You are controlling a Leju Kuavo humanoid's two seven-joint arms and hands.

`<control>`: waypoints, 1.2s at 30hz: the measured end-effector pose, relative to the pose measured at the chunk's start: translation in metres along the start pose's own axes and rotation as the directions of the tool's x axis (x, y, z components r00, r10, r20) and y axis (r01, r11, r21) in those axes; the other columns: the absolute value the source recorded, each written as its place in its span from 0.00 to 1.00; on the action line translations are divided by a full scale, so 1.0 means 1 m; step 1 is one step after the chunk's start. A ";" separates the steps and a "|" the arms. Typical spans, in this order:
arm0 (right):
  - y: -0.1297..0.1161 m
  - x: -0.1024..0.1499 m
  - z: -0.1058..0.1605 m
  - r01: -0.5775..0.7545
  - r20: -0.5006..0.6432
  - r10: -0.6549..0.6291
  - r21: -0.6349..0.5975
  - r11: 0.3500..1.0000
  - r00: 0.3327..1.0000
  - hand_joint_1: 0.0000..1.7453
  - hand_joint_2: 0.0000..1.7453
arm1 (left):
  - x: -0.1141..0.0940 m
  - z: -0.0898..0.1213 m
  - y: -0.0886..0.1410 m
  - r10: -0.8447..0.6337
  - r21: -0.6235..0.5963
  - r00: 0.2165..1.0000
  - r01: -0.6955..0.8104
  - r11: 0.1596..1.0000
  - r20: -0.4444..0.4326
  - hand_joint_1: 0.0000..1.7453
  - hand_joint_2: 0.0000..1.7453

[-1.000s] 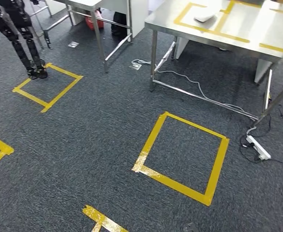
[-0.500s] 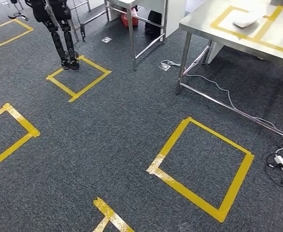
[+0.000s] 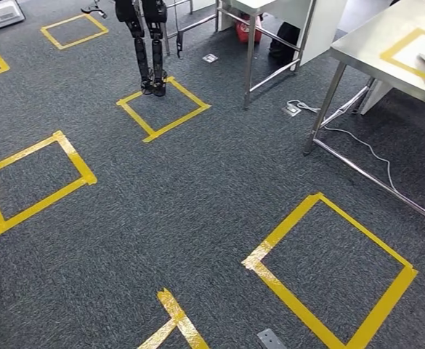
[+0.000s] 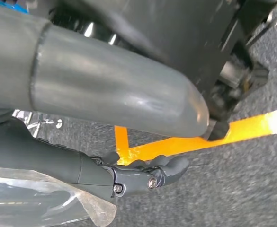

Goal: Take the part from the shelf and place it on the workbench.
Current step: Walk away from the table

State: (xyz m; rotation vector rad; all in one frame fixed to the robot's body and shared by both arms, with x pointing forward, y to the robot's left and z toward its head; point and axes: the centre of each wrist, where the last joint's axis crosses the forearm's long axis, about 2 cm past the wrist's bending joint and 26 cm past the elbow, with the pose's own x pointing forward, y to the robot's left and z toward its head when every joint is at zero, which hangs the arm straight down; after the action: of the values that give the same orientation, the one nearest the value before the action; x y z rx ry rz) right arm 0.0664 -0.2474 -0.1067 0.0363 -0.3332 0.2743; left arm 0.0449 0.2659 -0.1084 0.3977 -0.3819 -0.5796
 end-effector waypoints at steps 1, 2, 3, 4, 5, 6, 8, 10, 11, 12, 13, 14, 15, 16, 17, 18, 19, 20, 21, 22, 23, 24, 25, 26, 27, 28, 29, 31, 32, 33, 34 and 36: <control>0.001 0.002 0.000 -0.001 0.004 0.001 0.003 1.000 1.000 0.00 0.00 | -0.002 0.000 0.000 0.000 0.001 1.000 0.000 1.000 -0.005 0.00 0.00; 0.002 0.003 0.000 -0.002 0.007 0.002 0.005 1.000 1.000 0.00 0.00 | -0.004 0.001 0.000 0.000 0.004 1.000 0.000 1.000 -0.009 0.00 0.00; 0.002 0.003 0.000 -0.003 0.007 0.003 0.007 1.000 1.000 0.00 0.00 | -0.004 0.001 0.000 0.000 0.007 1.000 0.000 1.000 -0.012 0.00 0.00; 0.002 0.003 0.000 -0.003 0.006 0.003 0.008 1.000 1.000 0.00 0.00 | -0.005 0.000 0.001 0.000 0.010 1.000 0.000 1.000 -0.013 0.00 0.00; 0.003 0.002 0.000 -0.003 0.005 0.003 0.009 1.000 1.000 0.00 0.00 | -0.005 0.000 0.001 0.001 0.011 1.000 -0.001 1.000 -0.014 0.00 0.00; 0.003 0.001 0.000 -0.003 0.003 0.003 0.010 1.000 1.000 0.00 0.00 | -0.005 0.000 0.001 0.001 0.011 1.000 -0.001 1.000 -0.014 0.00 0.00; 0.004 -0.001 0.000 -0.003 0.003 0.003 0.011 1.000 1.000 0.00 0.00 | -0.006 0.001 0.000 0.001 0.010 1.000 -0.001 1.000 -0.016 0.00 0.00; 0.004 -0.001 0.000 -0.003 0.003 0.003 0.010 1.000 1.000 0.00 0.00 | -0.006 0.001 0.000 0.001 0.009 1.000 -0.001 1.000 -0.017 0.00 0.00; 0.005 -0.001 0.000 -0.003 0.003 0.003 0.009 1.000 1.000 0.00 0.00 | -0.006 0.001 0.000 0.001 0.009 1.000 -0.001 1.000 -0.016 0.00 0.00; 0.005 -0.001 0.000 -0.003 0.004 0.003 0.009 1.000 1.000 0.00 0.00 | -0.006 0.001 0.000 0.001 0.010 1.000 -0.001 1.000 -0.015 0.00 0.00; 0.005 -0.001 0.000 -0.003 0.004 0.003 0.010 1.000 1.000 0.00 0.00 | -0.006 0.001 0.000 0.001 0.009 1.000 0.000 1.000 -0.015 0.00 0.00; 0.005 0.000 0.000 -0.003 0.005 0.003 0.010 1.000 1.000 0.00 0.00 | -0.006 0.001 0.000 0.000 0.008 1.000 0.000 1.000 -0.016 0.00 0.00; 0.005 0.000 0.000 -0.003 0.005 0.003 0.010 1.000 1.000 0.00 0.00 | -0.008 0.002 -0.001 -0.001 0.006 1.000 0.001 1.000 -0.018 0.00 0.00; 0.006 0.000 0.000 -0.003 0.006 0.003 0.010 1.000 1.000 0.00 0.00 | -0.009 0.002 -0.002 -0.002 0.005 1.000 0.002 1.000 -0.021 0.00 0.00; 0.006 0.000 0.000 -0.003 0.006 0.003 0.010 1.000 1.000 0.00 0.00 | -0.010 0.002 -0.002 -0.002 0.004 1.000 0.002 1.000 -0.023 0.00 0.00; 0.006 0.000 0.000 -0.003 0.006 0.003 0.010 1.000 1.000 0.00 0.00 | -0.010 0.002 -0.001 -0.002 0.004 1.000 0.002 1.000 -0.023 0.00 0.00; 0.007 -0.001 0.001 -0.003 0.005 0.003 0.011 1.000 1.000 0.00 0.00 | -0.009 0.002 -0.001 -0.002 0.005 1.000 0.002 1.000 -0.022 0.00 0.00; 0.007 -0.002 0.001 -0.003 0.003 0.003 0.012 1.000 1.000 0.00 0.00 | -0.008 0.002 -0.001 -0.001 0.006 1.000 0.001 1.000 -0.020 0.00 0.00; 0.008 -0.003 0.001 -0.002 0.001 0.002 0.012 1.000 1.000 0.00 0.00 | -0.008 0.001 -0.001 -0.001 0.006 1.000 0.001 1.000 -0.019 0.00 0.00; 0.008 -0.004 0.001 -0.002 0.000 0.002 0.012 1.000 1.000 0.00 0.00 | -0.008 0.002 -0.001 -0.001 0.005 1.000 0.001 1.000 -0.020 0.00 0.00; 0.008 -0.004 0.001 -0.002 0.000 0.002 0.012 1.000 1.000 0.00 0.00 | -0.009 0.002 -0.002 -0.001 0.003 1.000 0.001 1.000 -0.021 0.00 0.00; 0.008 -0.003 0.001 -0.002 0.001 0.002 0.012 1.000 1.000 0.00 0.00 | -0.010 0.003 -0.003 -0.002 0.002 1.000 0.002 1.000 -0.023 0.00 0.00; 0.008 -0.003 0.001 -0.002 0.001 0.002 0.012 1.000 1.000 0.00 0.00 | -0.010 0.003 -0.003 -0.002 0.001 1.000 0.002 1.000 -0.024 0.00 0.00; 0.008 -0.003 0.001 -0.003 0.002 0.003 0.012 1.000 1.000 0.00 0.00 | -0.010 0.003 -0.003 -0.002 0.001 1.000 0.002 1.000 -0.024 0.00 0.00; 0.008 -0.002 0.001 -0.003 0.003 0.003 0.012 1.000 1.000 0.00 0.00 | -0.009 0.002 -0.002 -0.002 0.002 1.000 0.002 1.000 -0.023 0.00 0.00; 0.008 -0.002 0.001 -0.003 0.004 0.003 0.012 1.000 1.000 0.00 0.00 | -0.009 0.002 -0.002 -0.002 0.003 1.000 0.002 1.000 -0.022 0.00 0.00; 0.008 -0.001 0.001 -0.003 0.005 0.003 0.013 1.000 1.000 0.00 0.00 | -0.009 0.002 -0.002 -0.001 0.003 1.000 0.002 1.000 -0.021 0.00 0.00; 0.008 0.001 0.000 -0.003 0.010 0.002 0.014 1.000 1.000 0.00 0.00 | -0.010 0.003 -0.003 -0.002 0.001 1.000 0.002 1.000 -0.023 0.00 0.00; 0.009 0.002 0.000 -0.003 0.012 0.002 0.014 1.000 1.000 0.00 0.00 | -0.010 0.003 -0.003 -0.002 0.000 1.000 0.002 1.000 -0.022 0.00 0.00; 0.009 0.002 0.000 -0.003 0.015 0.003 0.013 1.000 1.000 0.00 0.00 | -0.010 0.003 -0.002 -0.002 0.001 1.000 0.002 1.000 -0.021 0.00 0.00; 0.009 0.003 0.000 -0.003 0.015 0.003 0.013 1.000 1.000 0.00 0.00 | -0.009 0.002 -0.002 -0.003 0.002 1.000 0.003 1.000 -0.018 0.00 0.00; 0.009 0.001 0.000 -0.002 0.013 0.002 0.013 1.000 1.000 0.00 0.00 | -0.007 0.001 0.000 -0.003 0.004 1.000 0.003 1.000 -0.012 0.00 0.00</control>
State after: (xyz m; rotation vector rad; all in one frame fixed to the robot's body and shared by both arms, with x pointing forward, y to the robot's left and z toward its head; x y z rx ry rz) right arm 0.0649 -0.2383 -0.1061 0.0505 -0.3443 0.2787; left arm 0.0387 0.2695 -0.1093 0.4053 -0.3709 -0.5788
